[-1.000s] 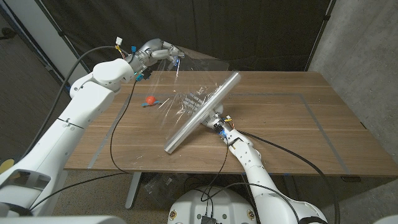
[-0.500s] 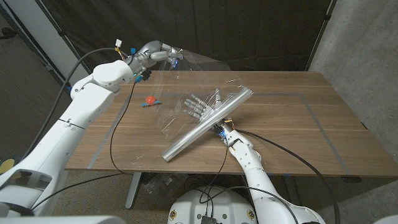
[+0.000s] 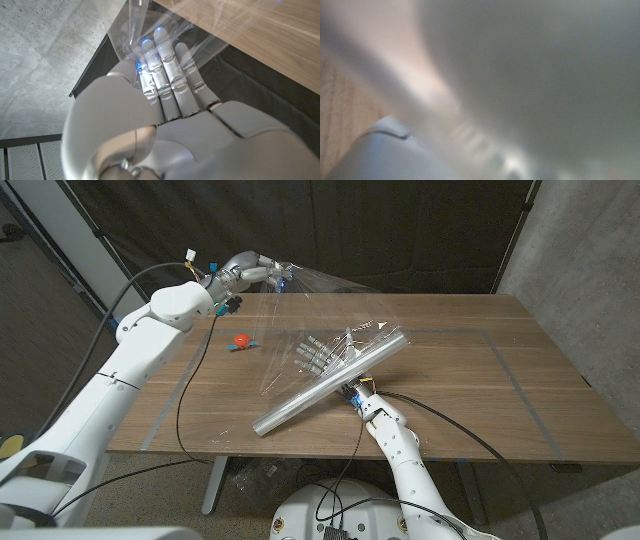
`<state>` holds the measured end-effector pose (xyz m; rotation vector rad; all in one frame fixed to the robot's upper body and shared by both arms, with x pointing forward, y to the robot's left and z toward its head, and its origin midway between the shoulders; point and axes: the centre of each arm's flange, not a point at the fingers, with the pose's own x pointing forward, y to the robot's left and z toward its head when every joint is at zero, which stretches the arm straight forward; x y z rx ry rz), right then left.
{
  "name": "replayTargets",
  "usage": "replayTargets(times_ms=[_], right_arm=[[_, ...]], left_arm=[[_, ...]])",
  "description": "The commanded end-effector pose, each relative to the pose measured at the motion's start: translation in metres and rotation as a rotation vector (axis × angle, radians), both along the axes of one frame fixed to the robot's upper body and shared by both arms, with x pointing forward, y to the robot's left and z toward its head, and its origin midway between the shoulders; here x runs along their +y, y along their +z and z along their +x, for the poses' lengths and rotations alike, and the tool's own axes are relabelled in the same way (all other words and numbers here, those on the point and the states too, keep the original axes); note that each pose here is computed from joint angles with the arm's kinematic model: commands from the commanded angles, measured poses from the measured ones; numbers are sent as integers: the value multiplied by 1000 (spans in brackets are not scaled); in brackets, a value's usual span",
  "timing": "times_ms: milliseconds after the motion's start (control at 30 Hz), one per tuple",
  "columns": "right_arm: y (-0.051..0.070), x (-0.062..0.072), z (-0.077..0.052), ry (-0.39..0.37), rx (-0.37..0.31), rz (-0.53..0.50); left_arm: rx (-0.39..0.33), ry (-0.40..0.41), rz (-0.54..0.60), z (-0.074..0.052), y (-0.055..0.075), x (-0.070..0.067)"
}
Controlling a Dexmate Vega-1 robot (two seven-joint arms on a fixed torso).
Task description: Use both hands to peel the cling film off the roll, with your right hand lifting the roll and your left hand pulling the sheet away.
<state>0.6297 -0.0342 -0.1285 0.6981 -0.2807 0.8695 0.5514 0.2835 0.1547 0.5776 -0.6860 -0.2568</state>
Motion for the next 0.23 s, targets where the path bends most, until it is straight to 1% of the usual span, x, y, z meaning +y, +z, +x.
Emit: replayTargets(times_ms=[33, 133, 233], right_arm=[[0, -2, -22, -89, -41, 72], [1, -3, -23, -104, -56, 90], [0, -5, -24, -130, -55, 109]], left_arm=[[21, -16, 5, 7, -4, 7], [14, -11, -5, 9, -2, 11], [30, -11, -10, 15, -2, 13]])
